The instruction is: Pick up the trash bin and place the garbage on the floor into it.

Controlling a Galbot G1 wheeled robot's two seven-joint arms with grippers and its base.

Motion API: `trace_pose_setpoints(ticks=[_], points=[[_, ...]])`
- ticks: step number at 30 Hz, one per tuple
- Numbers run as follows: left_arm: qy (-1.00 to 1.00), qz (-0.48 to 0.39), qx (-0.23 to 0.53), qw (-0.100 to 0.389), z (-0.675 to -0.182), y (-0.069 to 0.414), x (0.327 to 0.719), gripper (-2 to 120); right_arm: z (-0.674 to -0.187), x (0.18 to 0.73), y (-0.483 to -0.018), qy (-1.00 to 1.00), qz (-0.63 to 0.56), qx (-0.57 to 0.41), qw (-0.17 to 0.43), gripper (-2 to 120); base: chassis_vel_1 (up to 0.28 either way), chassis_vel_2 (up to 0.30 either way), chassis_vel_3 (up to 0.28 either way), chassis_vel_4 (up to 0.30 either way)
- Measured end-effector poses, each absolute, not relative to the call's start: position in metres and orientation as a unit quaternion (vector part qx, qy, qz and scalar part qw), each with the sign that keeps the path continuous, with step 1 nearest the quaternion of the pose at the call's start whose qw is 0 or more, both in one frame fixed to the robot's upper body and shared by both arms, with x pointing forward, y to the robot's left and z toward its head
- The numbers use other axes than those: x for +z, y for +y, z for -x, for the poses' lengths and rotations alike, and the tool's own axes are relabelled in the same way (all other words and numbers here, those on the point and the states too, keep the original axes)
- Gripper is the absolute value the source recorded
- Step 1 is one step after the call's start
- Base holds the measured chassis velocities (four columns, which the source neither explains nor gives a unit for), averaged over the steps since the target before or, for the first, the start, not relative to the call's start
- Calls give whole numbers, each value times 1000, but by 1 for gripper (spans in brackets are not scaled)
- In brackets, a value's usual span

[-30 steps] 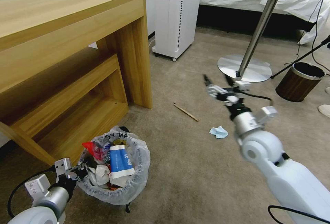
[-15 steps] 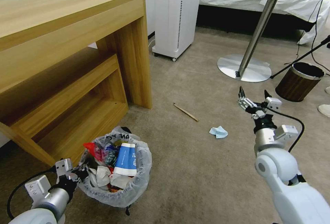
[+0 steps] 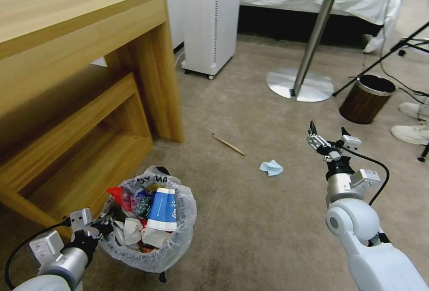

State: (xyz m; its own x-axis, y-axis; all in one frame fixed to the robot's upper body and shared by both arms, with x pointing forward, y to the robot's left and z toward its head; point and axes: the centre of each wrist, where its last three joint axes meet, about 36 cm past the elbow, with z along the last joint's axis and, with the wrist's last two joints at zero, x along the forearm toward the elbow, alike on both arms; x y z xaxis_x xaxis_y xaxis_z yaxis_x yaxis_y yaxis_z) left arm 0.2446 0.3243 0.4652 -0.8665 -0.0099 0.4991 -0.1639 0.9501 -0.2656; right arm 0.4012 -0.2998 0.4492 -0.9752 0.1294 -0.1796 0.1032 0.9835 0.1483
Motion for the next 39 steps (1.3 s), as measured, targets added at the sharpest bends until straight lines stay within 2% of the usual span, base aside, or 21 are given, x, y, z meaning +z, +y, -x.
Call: trace_pose_setpoints(ticks=[23, 39], points=[[-951, -26, 144, 274, -240, 325, 474, 1, -388, 445, -296, 989, -48, 73, 118, 100, -18, -14, -14, -16], [-947, -42, 151, 280, -239, 332, 473, 1, -386, 432, -290, 991, -42, 72, 103, 100, -4, 3, 2, -4]])
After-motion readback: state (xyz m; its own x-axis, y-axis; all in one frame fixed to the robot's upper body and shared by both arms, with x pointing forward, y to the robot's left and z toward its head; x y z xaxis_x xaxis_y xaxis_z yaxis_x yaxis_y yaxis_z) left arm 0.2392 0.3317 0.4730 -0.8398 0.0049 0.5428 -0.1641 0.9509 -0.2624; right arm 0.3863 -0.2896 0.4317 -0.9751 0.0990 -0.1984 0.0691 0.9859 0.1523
